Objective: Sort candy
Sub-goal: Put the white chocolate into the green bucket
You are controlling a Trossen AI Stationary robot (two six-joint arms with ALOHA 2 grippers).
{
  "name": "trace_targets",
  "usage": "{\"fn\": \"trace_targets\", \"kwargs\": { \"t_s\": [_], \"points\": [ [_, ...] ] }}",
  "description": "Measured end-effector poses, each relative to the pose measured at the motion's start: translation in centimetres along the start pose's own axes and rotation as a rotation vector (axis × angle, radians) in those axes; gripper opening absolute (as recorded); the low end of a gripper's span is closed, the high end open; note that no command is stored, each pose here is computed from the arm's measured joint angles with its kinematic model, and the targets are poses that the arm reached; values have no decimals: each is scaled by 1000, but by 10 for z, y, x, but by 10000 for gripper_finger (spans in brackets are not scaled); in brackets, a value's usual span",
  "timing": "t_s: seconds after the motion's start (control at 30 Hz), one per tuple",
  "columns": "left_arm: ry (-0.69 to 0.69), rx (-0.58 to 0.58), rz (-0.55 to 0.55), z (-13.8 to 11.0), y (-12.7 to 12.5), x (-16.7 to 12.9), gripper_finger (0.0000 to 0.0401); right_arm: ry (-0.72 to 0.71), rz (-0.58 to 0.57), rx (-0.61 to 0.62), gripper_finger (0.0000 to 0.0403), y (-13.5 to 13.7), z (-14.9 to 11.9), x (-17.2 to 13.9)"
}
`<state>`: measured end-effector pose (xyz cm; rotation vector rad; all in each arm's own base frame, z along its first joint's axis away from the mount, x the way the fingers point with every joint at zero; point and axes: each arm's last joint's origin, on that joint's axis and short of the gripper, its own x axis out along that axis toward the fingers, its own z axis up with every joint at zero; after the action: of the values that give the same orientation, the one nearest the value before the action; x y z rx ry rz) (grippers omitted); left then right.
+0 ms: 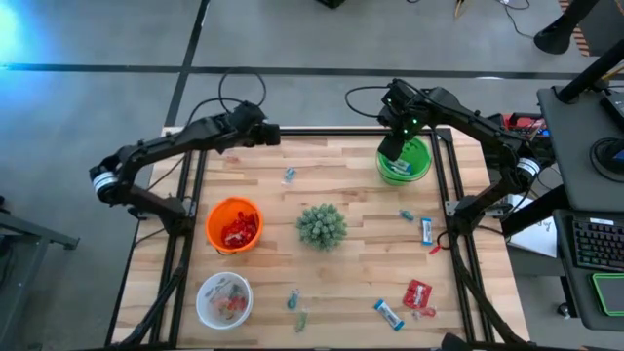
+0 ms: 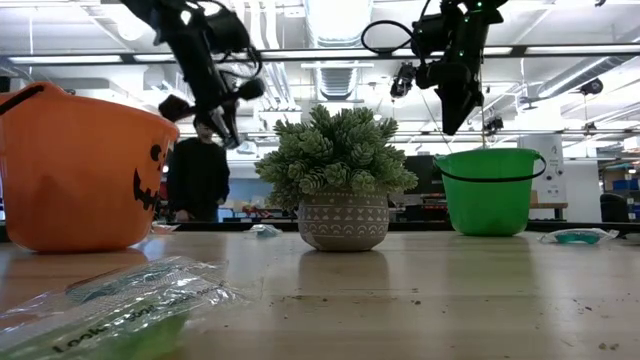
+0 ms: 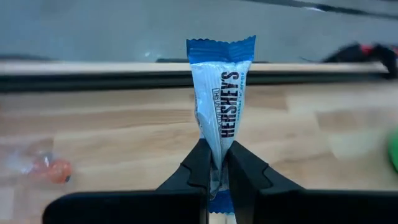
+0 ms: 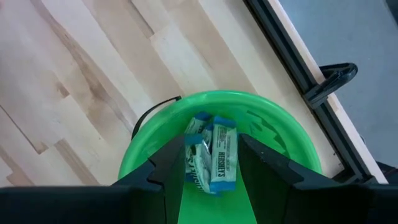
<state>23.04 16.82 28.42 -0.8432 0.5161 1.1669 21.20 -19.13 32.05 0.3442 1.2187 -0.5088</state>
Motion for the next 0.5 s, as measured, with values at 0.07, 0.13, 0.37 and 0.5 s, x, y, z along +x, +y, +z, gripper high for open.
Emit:
{"fn": "trace_targets", "kwargs": {
  "t_s": [0.07, 0.13, 0.37, 0.5],
  "points": [
    [-5, 71, -47, 0, -2, -9, 8, -11, -1, -2, 137, 0, 1, 0],
    [-6, 139, -95, -1, -4, -17, 8, -45, -7, 10, 137, -1, 4, 0],
    [0, 335, -288, -3, -12, -40, 8, -157, 160, 101, 137, 3, 14, -1],
    [7, 401, -380, -5, -16, -48, 8, -276, 298, 191, 137, 8, 27, -5]
  ]
}}
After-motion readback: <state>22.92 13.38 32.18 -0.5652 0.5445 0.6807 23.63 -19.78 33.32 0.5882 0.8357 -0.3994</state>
